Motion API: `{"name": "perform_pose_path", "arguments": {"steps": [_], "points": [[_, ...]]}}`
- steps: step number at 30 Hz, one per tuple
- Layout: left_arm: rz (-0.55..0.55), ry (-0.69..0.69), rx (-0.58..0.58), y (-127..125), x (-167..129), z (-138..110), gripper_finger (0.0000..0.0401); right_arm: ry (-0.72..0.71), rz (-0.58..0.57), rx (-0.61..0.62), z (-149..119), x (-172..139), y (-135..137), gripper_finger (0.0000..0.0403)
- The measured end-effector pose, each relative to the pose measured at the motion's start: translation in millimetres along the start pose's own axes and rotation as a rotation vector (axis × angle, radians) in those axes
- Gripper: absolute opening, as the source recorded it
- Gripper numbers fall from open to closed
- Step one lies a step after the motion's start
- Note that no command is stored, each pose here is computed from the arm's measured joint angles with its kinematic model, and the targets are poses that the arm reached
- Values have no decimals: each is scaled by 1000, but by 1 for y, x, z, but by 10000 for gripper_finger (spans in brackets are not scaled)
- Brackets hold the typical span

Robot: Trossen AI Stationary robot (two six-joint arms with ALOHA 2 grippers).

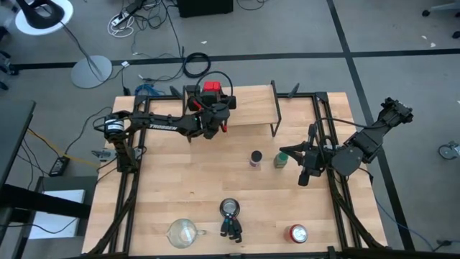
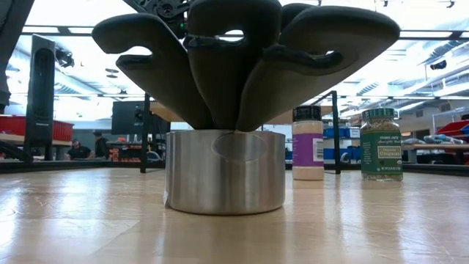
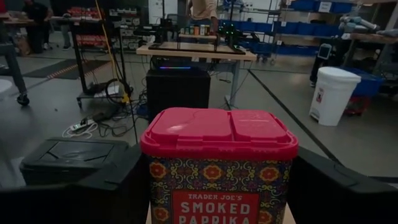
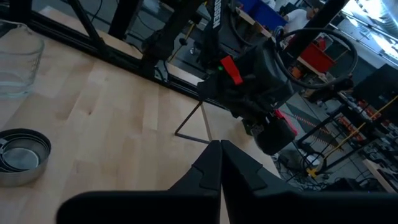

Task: Shelf spices
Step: Put the red seasoning can on the shelf

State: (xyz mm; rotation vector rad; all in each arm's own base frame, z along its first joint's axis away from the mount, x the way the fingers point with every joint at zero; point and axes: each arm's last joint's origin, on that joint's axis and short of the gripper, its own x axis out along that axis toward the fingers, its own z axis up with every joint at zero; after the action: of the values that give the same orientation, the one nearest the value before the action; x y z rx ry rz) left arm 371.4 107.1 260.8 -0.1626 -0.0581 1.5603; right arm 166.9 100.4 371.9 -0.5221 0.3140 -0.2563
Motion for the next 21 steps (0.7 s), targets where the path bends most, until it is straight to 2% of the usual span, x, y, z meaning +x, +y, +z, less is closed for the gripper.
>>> {"name": "perform_pose_path", "arguments": {"steps": [7,15,21], "points": [[-3,-9,-13,-1,0,3,384,-1,1,0,0,0,0,2],[-15,-18,-33,-3,-3,6,385,0,1,0,0,0,0,7],[-60,-64,-25,-14,-16,29,386,0,1,0,0,0,0,2]]}}
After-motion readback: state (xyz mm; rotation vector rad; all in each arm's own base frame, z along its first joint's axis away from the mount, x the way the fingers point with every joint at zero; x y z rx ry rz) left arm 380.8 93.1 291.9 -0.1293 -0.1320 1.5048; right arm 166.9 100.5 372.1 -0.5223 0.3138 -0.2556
